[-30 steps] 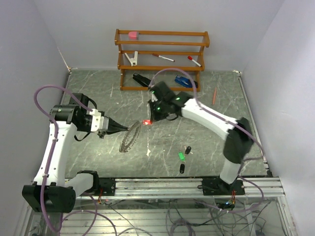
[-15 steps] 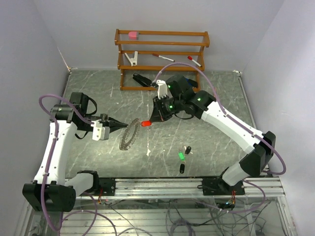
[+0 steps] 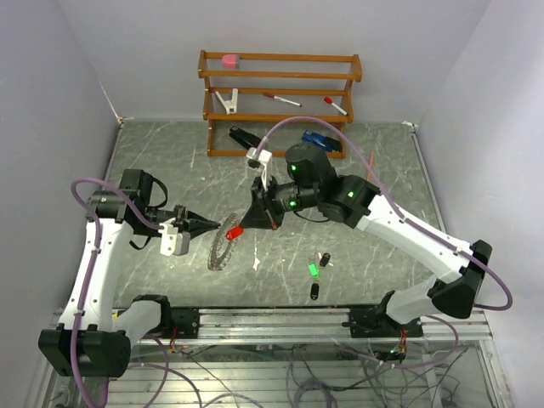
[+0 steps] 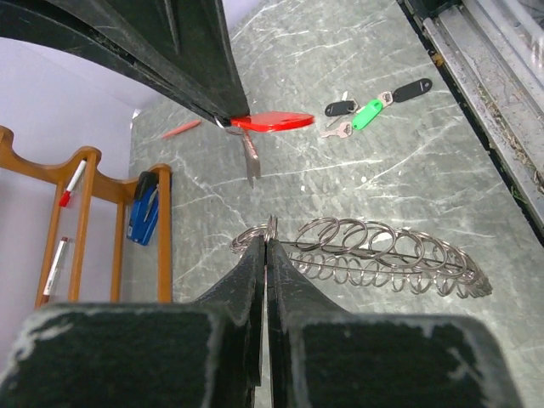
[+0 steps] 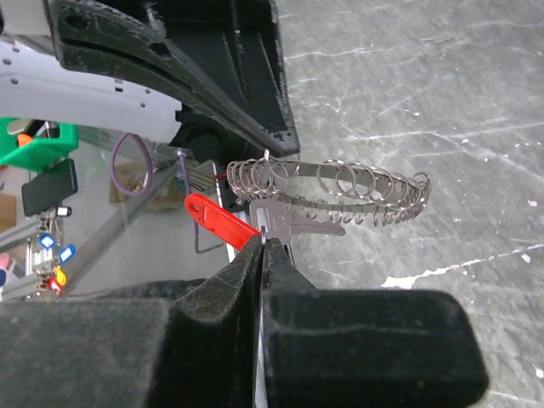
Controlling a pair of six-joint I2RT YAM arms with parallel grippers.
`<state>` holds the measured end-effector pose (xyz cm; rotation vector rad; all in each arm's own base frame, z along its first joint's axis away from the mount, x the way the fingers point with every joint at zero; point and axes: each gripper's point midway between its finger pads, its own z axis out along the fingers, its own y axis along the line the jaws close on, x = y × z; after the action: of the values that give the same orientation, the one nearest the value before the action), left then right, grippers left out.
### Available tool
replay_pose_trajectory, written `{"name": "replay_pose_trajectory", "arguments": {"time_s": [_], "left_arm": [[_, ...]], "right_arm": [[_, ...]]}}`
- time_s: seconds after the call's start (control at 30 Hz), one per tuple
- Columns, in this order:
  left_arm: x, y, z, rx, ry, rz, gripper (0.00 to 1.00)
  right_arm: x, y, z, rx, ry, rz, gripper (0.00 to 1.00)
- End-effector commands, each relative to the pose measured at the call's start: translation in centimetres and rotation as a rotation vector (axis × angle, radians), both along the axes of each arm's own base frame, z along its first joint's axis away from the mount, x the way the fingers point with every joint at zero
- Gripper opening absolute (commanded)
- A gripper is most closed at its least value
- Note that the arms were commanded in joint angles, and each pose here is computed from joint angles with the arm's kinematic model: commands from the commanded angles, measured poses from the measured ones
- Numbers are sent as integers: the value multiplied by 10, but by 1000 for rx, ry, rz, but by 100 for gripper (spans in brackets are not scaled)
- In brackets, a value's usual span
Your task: Put the keys on the keyring
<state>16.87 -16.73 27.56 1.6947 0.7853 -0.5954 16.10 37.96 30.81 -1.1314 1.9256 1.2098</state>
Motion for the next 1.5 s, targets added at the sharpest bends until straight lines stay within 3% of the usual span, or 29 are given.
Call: {"name": "replay_pose_trajectory", "arguments": {"time_s": [0.0,0.47,0.7,0.9,1.13,1.47], "left_arm": [[5,-8,32,-71,-617,-146,7],[36,-8,23,-43,-854,-152,7],[42,-9,20,-60,-855,-150,7],[41,-11,27,-110,-874,-152,7],[46,-13,37,-175,-893,-153,7],[55,-16,43,-235,-952,-162,7]], "right_arm": [[-3,6,-2,25,-88,43,0],[27,-10,-36,-11,-292,-86,0],[36,-8,-29,41,-380,-101,0],[28,0,-23,94,-428,-18,0],[11,21,-17,113,-386,158,0],[13,19,-28,77,-422,201,0]]}}
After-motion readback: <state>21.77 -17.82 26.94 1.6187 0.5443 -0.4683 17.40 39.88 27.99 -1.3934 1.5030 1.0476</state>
